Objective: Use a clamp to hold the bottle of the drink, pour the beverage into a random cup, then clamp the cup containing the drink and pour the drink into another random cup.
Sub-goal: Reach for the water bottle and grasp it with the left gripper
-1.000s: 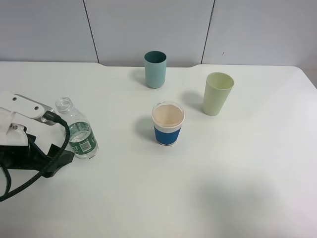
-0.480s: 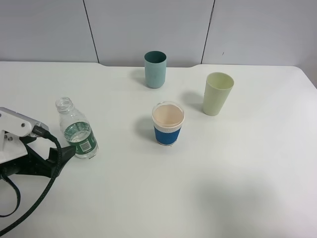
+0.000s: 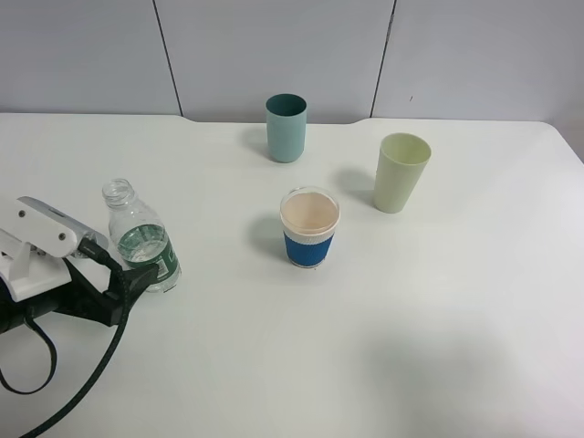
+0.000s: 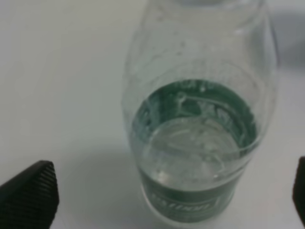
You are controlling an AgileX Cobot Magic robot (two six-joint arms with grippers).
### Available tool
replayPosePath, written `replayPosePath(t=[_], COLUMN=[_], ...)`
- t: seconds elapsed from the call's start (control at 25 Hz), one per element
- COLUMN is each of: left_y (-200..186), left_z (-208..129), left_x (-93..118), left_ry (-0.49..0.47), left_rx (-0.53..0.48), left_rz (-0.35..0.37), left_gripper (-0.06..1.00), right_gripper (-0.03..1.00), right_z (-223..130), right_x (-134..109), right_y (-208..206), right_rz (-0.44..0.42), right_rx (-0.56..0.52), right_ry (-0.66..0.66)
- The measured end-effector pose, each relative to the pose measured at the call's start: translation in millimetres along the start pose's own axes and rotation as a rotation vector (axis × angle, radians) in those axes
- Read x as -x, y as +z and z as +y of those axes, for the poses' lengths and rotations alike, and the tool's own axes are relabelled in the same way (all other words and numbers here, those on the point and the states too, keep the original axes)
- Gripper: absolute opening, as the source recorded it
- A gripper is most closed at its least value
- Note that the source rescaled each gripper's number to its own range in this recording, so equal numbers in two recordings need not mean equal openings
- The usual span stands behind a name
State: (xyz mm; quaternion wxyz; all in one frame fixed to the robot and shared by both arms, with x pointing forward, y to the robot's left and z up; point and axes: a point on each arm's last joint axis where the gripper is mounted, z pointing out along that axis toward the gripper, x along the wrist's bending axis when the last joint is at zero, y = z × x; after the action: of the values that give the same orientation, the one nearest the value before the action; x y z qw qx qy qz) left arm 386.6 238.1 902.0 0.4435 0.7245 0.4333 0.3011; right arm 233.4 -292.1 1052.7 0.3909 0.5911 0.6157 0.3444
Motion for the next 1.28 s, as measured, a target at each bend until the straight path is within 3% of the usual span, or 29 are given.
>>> replayPosePath(t=[0.64,1.28], left_y=[13.6,37.8], left_z=[-15.8,-7.3], left_x=[4.5,5.9], left_ry=[0.035,0.050], left_rx=[-0.048,-0.015], left_rz=[-0.048,-0.083], left_gripper=[1.00,1.00], right_gripper=[1.00,1.00], right_z=[0.0,0.0], right_x=[0.0,0.0], right_y=[0.0,0.0], right_rz=[0.000,0.000], right_rx=[0.000,0.000], right_ry=[0.000,0.000])
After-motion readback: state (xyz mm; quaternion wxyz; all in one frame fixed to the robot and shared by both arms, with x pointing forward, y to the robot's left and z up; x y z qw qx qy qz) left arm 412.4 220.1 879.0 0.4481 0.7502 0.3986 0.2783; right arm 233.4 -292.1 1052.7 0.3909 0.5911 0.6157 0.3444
